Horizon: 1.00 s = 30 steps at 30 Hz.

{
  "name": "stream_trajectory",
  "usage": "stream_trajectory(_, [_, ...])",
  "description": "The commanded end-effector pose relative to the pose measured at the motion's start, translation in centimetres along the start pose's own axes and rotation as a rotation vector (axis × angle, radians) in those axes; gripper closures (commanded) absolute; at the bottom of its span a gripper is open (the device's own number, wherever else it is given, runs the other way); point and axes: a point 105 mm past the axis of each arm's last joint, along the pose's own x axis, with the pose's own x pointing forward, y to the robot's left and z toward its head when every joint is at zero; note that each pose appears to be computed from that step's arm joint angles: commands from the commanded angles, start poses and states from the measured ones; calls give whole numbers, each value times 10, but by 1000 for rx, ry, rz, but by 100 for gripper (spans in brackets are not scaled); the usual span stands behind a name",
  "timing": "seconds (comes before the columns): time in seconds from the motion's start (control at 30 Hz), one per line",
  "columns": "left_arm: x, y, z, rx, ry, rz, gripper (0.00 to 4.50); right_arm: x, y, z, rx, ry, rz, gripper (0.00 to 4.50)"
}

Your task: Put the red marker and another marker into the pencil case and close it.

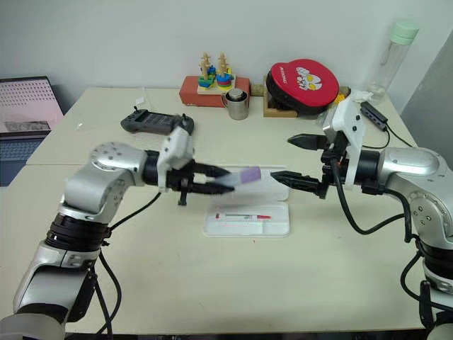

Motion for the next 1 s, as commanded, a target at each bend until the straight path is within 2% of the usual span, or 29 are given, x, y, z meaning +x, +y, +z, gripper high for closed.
stream_trajectory(0.03, [0, -4, -14, 34, 88, -40, 331, -7, 4, 8, -42, -5, -16, 0])
stream_trajectory(0.3, [13, -12, -33, -24, 142, -73, 331, -7, 10, 1, -28, 27, -16, 0])
stream_trajectory(0.57, [23, -16, -51, -41, 195, -62, 331, -3, 29, -15, 10, 93, 63, 0])
stream_trajectory(1.0, [31, -11, -52, -48, 197, -52, 331, 0, 41, -25, 20, 124, 97, 0])
